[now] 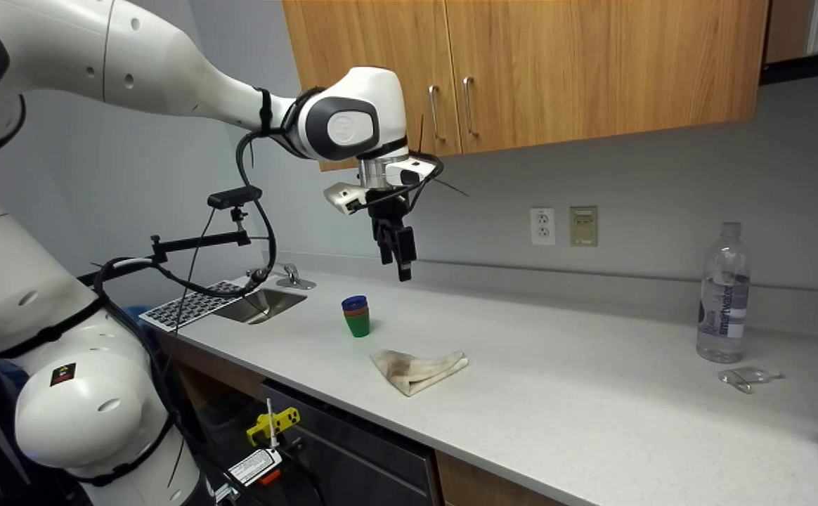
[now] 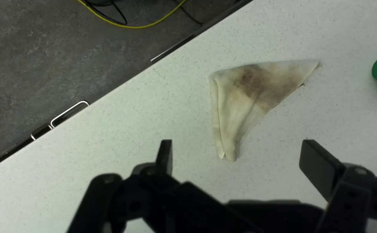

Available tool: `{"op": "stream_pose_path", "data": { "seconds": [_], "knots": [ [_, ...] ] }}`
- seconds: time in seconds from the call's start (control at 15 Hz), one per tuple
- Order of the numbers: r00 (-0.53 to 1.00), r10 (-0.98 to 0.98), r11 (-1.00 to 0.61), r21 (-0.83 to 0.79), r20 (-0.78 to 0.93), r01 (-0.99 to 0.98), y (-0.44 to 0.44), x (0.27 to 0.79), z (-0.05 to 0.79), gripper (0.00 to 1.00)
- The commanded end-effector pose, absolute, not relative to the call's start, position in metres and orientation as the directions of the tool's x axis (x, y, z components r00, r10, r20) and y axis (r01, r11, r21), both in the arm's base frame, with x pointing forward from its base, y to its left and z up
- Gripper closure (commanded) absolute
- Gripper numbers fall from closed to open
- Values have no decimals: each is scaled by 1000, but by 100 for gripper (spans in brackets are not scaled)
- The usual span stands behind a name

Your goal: Unfold the towel

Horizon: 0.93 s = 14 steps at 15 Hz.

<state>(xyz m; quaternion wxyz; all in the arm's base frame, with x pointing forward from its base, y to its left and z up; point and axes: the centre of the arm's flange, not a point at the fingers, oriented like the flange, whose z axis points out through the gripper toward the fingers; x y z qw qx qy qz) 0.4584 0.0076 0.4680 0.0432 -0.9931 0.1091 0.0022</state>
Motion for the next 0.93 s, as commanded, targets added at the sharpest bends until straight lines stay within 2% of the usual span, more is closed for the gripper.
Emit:
{"op": "stream_pose_path", "data": {
  "seconds": [0.0, 0.4, 0.53, 0.87],
  "knots": [
    [986, -162, -986, -48, 42, -160, 27, 469, 437, 0],
    [998, -48, -998, 25, 35, -49, 66, 502, 378, 0],
    [1000, 11, -999, 53, 24, 9, 77, 503, 365, 0],
    [1000, -1, -999, 41, 3, -1, 75, 495, 360, 0]
  ]
}}
